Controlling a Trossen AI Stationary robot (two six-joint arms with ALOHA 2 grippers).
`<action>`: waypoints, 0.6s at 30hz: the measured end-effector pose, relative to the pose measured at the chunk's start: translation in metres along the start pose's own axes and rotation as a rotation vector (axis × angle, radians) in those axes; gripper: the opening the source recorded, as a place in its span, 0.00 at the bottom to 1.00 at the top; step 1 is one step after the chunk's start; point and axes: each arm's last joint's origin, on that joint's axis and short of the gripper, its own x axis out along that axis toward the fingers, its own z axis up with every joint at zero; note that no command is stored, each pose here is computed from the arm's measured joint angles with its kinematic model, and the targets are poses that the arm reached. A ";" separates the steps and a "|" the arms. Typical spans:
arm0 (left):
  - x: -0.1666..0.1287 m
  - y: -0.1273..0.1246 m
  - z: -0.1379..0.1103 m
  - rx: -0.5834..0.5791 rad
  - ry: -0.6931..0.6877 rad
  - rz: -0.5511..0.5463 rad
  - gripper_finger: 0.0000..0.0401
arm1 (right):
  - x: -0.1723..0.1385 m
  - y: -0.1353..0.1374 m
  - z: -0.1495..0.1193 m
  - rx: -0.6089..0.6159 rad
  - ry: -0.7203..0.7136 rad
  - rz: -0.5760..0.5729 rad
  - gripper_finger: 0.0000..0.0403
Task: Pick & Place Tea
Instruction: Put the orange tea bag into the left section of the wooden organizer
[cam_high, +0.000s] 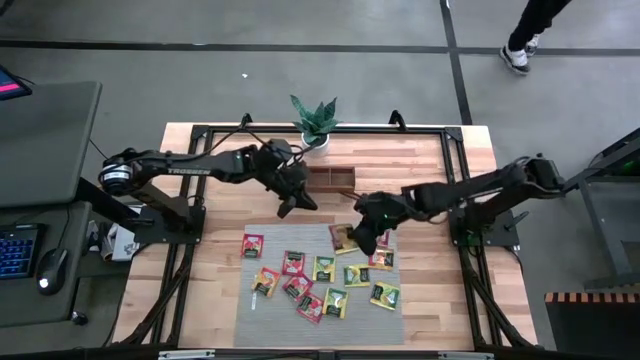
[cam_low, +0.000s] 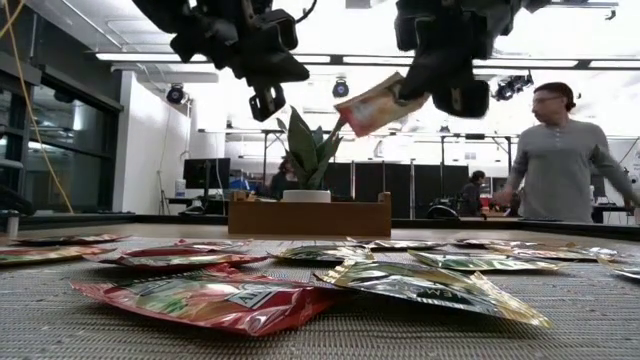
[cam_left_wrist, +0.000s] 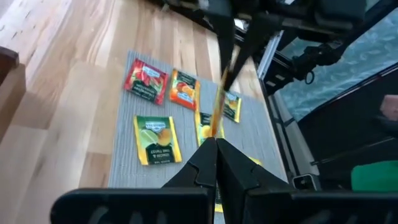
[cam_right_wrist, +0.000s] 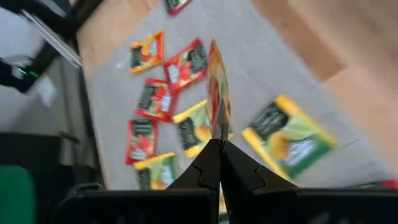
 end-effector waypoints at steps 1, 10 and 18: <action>0.000 -0.001 0.000 0.001 -0.001 -0.003 0.00 | -0.005 0.002 0.006 -0.035 0.010 -0.010 0.00; 0.000 -0.002 0.003 0.029 -0.018 -0.026 0.09 | -0.039 0.019 0.062 -0.267 0.128 -0.137 0.00; -0.011 -0.022 0.038 0.141 -0.094 -0.107 0.38 | -0.029 0.029 0.095 -0.405 0.336 -0.228 0.00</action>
